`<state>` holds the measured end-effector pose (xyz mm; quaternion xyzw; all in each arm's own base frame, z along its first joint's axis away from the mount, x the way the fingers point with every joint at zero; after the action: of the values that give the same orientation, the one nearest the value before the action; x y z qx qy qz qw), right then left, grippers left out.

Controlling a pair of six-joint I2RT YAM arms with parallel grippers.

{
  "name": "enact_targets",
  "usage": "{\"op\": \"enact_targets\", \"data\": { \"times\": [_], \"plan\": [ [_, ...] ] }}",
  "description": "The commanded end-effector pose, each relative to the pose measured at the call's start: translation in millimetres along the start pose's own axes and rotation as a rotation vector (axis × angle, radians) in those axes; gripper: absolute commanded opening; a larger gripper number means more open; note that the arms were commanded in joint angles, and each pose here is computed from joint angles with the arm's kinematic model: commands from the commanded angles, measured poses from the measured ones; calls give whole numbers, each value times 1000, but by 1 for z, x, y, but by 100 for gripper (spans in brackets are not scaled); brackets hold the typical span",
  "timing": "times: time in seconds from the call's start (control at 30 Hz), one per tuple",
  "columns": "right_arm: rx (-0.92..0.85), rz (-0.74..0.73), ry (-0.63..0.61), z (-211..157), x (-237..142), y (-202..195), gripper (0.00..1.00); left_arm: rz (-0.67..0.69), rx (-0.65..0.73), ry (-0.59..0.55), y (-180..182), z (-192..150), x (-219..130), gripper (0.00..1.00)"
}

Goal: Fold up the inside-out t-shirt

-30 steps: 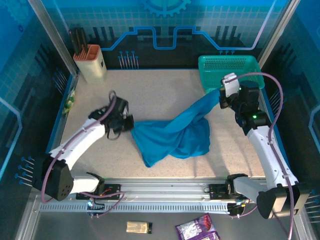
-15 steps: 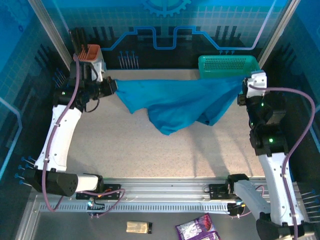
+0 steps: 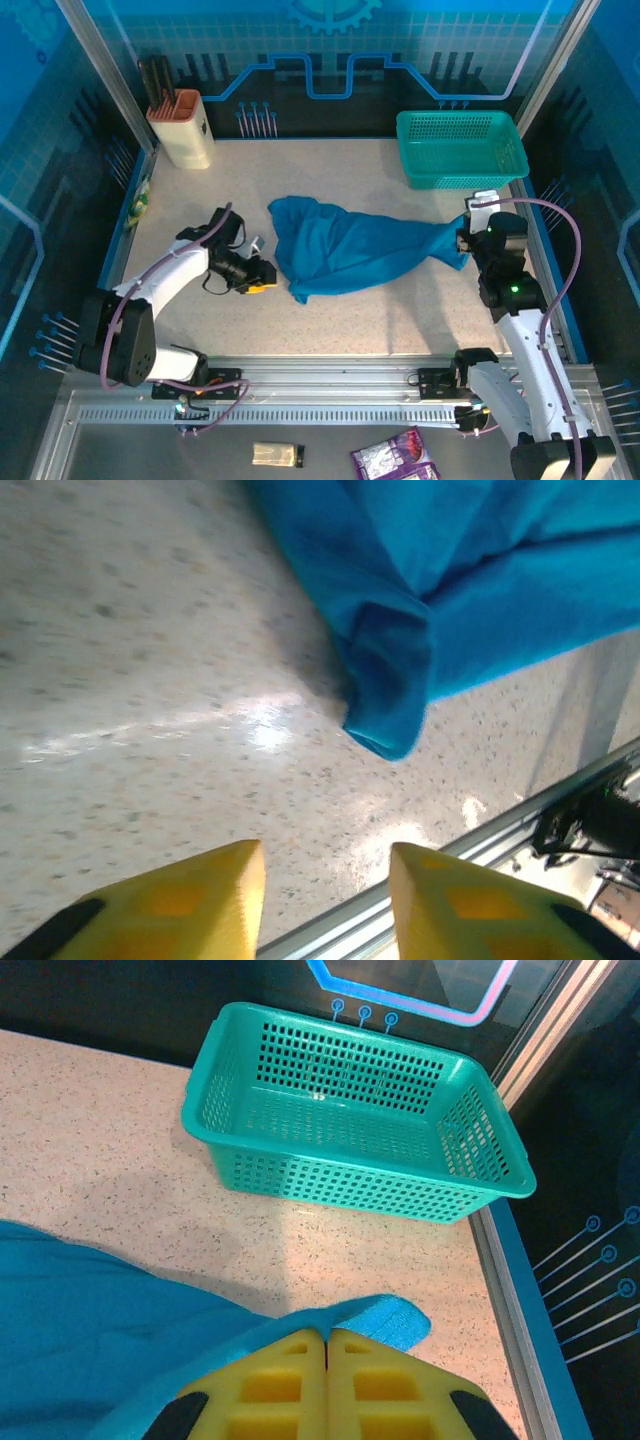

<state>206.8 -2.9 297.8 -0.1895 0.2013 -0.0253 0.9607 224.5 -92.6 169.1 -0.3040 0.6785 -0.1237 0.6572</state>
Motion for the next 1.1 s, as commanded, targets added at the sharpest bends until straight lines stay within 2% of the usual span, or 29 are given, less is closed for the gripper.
{"op": "enact_targets", "data": {
  "times": [0.0,0.2,0.33,0.43,0.6,0.8,1.07],
  "plan": [
    [22,-53,-34,6,-3,-8,0,-15,40,-76,-19,13,-9,43],
    [22,-35,-30,3,-2,-6,0,85,76,-132,-41,28,-1,46],
    [28,-27,-31,3,-3,-6,0,280,153,-141,-65,32,18,46],
    [30,-28,-37,2,-5,-6,0,378,171,-117,-69,35,41,46],
    [30,-29,-44,4,-8,-7,0,427,151,-63,-59,39,72,46],
    [25,-33,-51,5,-11,-8,0,393,108,-84,-45,33,67,31],
    [25,-38,-54,6,-11,-8,0,173,-61,-148,-6,29,38,10]
  ]
}}
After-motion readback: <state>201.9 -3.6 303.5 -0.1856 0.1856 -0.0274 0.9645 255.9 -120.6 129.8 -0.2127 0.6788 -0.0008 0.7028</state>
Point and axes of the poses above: each hand's point on the last joint's axis, 136 mm out from that joint toward the fingers, its own x axis out along the fingers, its own y axis along the line the jaws close on, z = x × y, the point moved 10 cm from there along -x, back along the fingers, and after that the axes turned 9 degrees about -x, right-handed, at the moved point
